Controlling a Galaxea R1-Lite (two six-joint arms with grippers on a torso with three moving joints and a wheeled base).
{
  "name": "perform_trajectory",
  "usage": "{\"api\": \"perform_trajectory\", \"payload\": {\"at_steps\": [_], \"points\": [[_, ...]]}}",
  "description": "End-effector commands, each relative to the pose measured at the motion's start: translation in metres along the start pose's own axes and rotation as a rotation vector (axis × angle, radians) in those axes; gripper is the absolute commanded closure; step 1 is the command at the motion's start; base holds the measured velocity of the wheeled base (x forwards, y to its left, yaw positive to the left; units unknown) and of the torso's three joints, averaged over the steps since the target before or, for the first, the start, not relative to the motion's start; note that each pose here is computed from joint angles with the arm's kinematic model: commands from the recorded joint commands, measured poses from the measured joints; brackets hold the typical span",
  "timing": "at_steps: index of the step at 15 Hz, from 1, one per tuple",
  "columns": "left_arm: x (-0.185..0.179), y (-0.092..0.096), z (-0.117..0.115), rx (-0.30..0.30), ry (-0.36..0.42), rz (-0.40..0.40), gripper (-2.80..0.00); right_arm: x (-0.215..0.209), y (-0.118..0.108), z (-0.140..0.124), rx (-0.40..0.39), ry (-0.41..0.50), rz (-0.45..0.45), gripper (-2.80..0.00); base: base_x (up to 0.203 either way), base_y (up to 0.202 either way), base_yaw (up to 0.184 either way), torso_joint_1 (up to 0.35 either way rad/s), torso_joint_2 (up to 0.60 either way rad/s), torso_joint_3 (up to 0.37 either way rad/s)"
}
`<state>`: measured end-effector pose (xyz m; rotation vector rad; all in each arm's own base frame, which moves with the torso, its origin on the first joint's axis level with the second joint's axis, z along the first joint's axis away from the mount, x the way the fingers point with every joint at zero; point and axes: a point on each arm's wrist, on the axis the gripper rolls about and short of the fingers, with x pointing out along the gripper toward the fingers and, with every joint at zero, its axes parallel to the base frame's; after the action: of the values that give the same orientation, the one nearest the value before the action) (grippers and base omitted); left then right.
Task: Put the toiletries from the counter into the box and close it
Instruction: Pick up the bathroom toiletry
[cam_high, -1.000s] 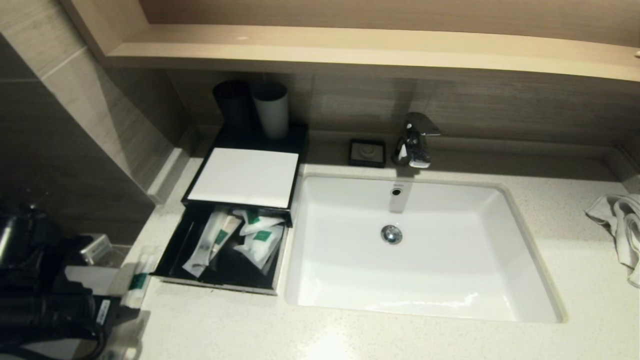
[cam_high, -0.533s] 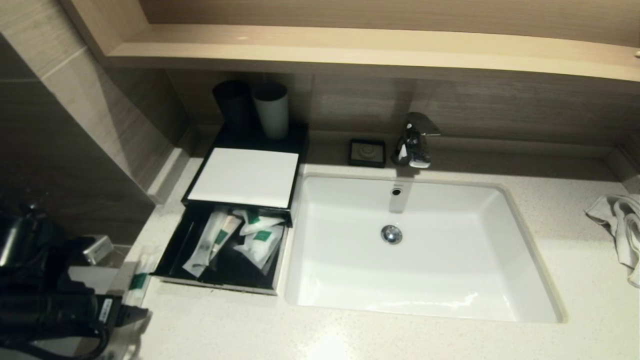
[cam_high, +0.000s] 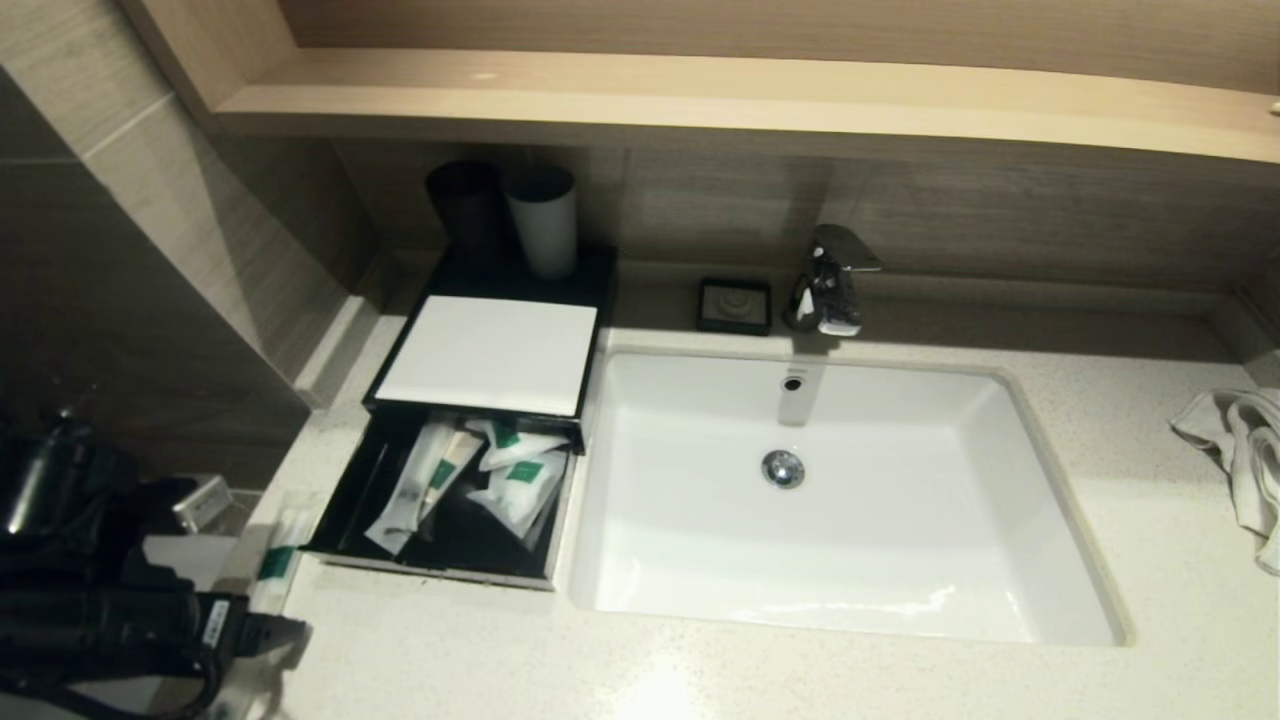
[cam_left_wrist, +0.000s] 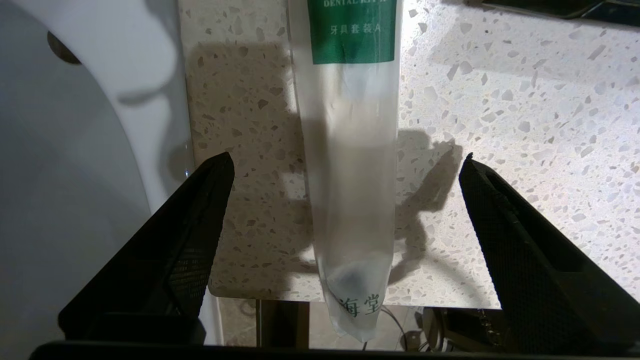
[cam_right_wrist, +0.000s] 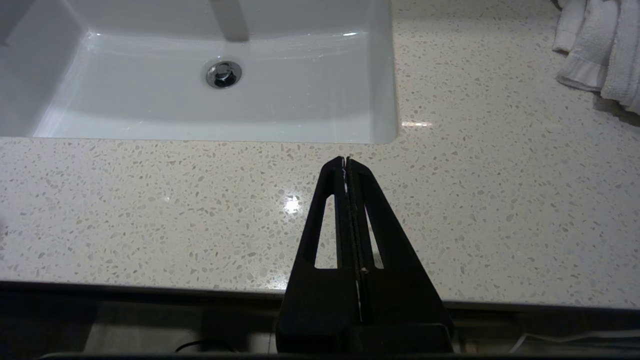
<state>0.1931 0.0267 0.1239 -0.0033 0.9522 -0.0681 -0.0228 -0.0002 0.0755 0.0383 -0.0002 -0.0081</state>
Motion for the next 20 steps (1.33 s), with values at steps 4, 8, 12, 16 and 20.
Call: {"api": "perform_trajectory", "payload": {"at_steps": [4, 8, 12, 16, 20], "points": [[0.0022, 0.0004, -0.0005, -0.003, 0.011, -0.002, -2.80, 0.0000, 0.0000, 0.0000, 0.000, 0.000, 0.000, 0.00, 0.000, 0.000, 0.000, 0.000, 0.00, 0.000], [0.0048, 0.0007, -0.0007, -0.003, 0.022, -0.004, -2.80, 0.0000, 0.0000, 0.0000, 0.000, 0.000, 0.000, 0.00, 0.000, 0.000, 0.000, 0.000, 0.00, 0.000], [0.0062, 0.0010, -0.0008, -0.004, 0.028, -0.003, -2.80, 0.0000, 0.0000, 0.0000, 0.000, 0.000, 0.000, 0.00, 0.000, 0.000, 0.000, 0.000, 0.00, 0.000], [0.0083, 0.0011, -0.0021, -0.006, 0.039, -0.005, -2.80, 0.0000, 0.0000, 0.0000, 0.000, 0.000, 0.000, 0.00, 0.000, 0.000, 0.000, 0.000, 0.00, 0.000], [0.0085, 0.0012, -0.0016, -0.003, 0.022, -0.002, -2.80, 0.0000, 0.0000, 0.0000, 0.000, 0.000, 0.000, 0.00, 0.000, 0.000, 0.000, 0.000, 0.00, 0.000]]}}
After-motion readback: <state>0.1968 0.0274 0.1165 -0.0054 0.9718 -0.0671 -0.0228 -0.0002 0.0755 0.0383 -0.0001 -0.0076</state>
